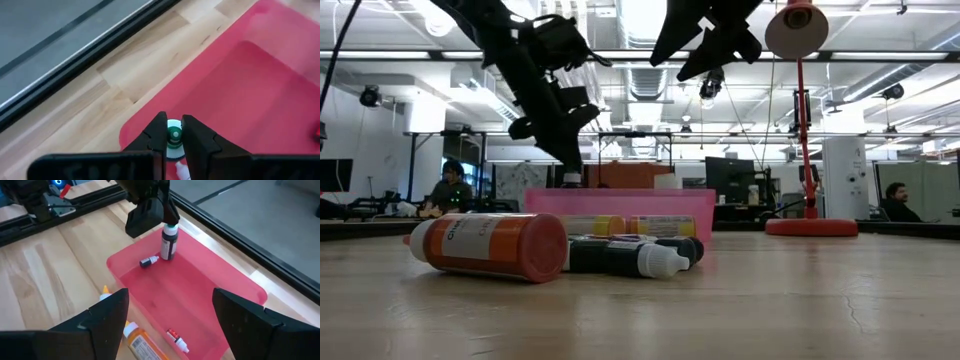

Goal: Pick & Place food coloring

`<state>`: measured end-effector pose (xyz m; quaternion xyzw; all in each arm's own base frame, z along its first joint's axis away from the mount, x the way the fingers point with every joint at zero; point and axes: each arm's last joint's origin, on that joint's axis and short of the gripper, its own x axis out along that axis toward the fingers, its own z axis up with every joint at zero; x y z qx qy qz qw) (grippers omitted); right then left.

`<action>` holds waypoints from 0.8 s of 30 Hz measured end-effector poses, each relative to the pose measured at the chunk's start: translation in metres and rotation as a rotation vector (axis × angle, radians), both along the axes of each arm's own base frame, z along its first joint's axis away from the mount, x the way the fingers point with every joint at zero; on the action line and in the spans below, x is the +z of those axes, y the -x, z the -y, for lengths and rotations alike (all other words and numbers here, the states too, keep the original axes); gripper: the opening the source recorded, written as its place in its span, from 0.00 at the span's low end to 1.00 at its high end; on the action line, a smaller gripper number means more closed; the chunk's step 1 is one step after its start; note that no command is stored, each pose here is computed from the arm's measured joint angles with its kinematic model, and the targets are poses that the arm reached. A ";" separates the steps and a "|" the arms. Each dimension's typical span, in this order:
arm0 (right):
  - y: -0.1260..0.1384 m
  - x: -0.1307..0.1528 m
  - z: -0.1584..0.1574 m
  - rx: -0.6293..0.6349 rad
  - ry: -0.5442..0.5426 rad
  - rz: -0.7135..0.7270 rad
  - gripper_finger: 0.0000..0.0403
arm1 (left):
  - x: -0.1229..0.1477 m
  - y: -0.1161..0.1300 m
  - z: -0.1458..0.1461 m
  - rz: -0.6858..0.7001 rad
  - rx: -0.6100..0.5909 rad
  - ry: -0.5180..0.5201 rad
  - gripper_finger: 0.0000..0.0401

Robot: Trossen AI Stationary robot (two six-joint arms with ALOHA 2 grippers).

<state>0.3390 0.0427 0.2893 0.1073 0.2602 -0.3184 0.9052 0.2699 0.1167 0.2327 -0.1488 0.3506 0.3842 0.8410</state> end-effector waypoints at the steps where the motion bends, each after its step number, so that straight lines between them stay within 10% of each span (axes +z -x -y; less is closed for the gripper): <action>1: 0.000 0.000 0.000 0.001 0.000 -0.001 0.69 | -0.002 0.001 0.000 -0.003 0.003 0.002 0.07; 24: 0.004 -0.011 -0.002 0.177 -0.014 -0.150 0.66 | 0.033 0.001 0.007 -0.036 -0.035 -0.005 0.35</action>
